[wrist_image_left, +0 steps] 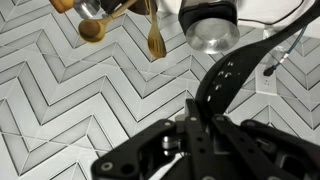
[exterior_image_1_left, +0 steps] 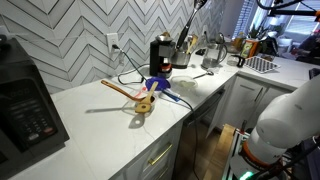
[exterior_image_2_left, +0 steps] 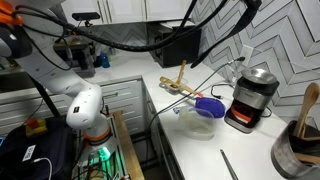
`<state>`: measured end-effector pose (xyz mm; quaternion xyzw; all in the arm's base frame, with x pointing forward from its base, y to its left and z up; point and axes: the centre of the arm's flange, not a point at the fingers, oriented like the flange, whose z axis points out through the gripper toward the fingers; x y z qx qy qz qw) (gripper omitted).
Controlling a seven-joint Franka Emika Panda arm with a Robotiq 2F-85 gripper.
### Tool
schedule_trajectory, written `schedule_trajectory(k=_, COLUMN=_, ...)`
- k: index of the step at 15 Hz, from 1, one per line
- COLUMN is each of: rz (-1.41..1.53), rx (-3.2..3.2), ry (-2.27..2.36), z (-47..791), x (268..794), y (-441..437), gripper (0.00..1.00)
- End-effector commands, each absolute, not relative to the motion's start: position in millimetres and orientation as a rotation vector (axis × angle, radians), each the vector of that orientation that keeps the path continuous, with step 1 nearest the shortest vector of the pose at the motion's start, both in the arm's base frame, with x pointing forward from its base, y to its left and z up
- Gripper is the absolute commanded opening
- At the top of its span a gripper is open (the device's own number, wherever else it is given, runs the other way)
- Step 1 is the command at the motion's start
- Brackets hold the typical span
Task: Remove the black serving spoon from the utensil holder
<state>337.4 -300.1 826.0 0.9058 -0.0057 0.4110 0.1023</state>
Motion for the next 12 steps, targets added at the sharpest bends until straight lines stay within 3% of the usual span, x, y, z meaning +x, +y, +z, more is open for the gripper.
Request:
schedule_trajectory(k=1, rz=1.213, rx=2.673, ry=-0.022, z=826, x=337, y=-302, gripper=0.06)
schedule_trajectory(k=8, rz=1.198, rx=2.678, ry=-0.038, z=822, x=340, y=-309, gripper=0.06)
schedule_trajectory(k=9, rz=1.199, rx=2.678, ry=-0.038, z=822, x=340, y=-309, gripper=0.01)
schedule_trajectory(k=12, rz=1.159, rx=2.841, ry=0.174, z=784, x=391, y=-266, gripper=0.01)
